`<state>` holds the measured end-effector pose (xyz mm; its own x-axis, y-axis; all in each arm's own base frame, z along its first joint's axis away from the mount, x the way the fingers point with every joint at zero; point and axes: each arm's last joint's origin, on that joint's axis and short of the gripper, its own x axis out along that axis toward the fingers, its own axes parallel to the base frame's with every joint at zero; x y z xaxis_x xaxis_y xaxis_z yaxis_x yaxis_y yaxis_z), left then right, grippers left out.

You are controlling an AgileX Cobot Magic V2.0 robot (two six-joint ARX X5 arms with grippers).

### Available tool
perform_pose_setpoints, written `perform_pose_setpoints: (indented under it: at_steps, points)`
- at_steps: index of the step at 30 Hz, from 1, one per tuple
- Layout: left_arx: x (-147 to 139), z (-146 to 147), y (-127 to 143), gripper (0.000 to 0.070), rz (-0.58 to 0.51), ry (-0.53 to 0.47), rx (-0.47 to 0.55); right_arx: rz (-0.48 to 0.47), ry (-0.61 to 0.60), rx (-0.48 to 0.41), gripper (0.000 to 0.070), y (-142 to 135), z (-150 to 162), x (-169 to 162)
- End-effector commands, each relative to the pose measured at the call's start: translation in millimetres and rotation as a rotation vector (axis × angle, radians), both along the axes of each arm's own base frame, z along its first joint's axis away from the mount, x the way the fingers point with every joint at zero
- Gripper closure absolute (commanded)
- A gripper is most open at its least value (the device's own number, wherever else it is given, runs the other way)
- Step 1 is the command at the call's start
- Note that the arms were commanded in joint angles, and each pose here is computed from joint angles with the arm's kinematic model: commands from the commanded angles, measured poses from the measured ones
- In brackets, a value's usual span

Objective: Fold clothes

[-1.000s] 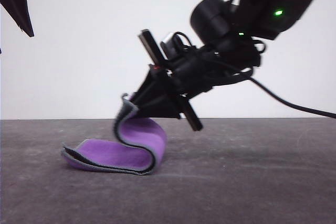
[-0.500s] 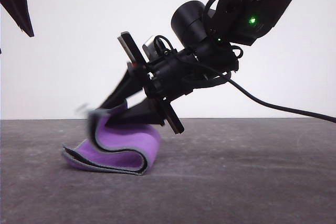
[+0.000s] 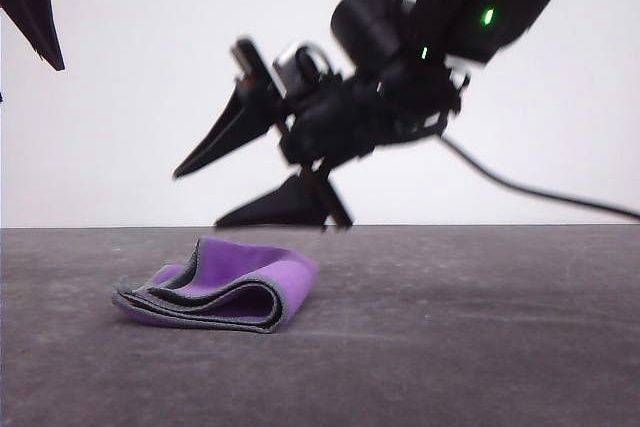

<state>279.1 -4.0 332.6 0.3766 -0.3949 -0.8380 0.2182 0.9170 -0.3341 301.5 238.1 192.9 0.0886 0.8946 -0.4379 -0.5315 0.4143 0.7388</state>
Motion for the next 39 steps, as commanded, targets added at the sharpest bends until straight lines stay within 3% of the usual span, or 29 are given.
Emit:
perform_pose_setpoints:
  at_steps: [1, 6, 9, 17, 24, 31, 33, 35, 36, 39]
  points:
    - [4.3, 1.6, -0.4, 0.0261, -0.015, -0.013, 0.004, -0.004, -0.145, -0.052, 0.0334, -6.9, 18.1, -0.5]
    - [4.1, 1.5, -0.3, 0.0264, -0.021, -0.014, 0.008, -0.145, -0.344, -0.335, 0.0334, -47.1, 61.0, -19.3]
    - [4.1, 1.5, -0.3, 0.0263, -0.021, -0.013, 0.007, -0.234, -0.427, -0.453, 0.0334, -75.3, 90.2, -35.0]
    - [3.4, 1.2, -0.4, 0.0263, -0.020, -0.005, 0.007, -0.465, -0.517, -0.606, 0.0334, -139.3, 140.4, -78.7]
    - [3.6, 1.2, -0.4, 0.0263, -0.020, -0.007, 0.007, -0.507, -0.468, -0.689, 0.0334, -169.2, 149.2, -103.6]
    - [3.3, 1.2, -0.4, 0.0267, -0.020, -0.005, 0.007, -0.521, -0.441, -0.711, 0.0336, -175.8, 147.6, -103.6]
    - [3.2, 1.1, -0.4, 0.0336, -0.021, -0.003, 0.007, -0.520, -0.443, -0.712, 0.0408, -175.8, 147.6, -103.6]
    - [3.1, 1.1, -0.5, 0.0611, -0.032, -0.007, 0.011, -0.512, -0.450, -0.716, 0.0660, -175.8, 147.7, -103.8]
    - [3.1, 1.1, -0.4, 0.0676, -0.034, -0.009, 0.013, -0.506, -0.459, -0.720, 0.0692, -176.0, 148.1, -104.2]
    - [3.5, 1.2, -0.5, 0.0699, -0.036, -0.013, 0.014, -0.508, -0.468, -0.716, 0.0693, -175.8, 148.8, -103.7]
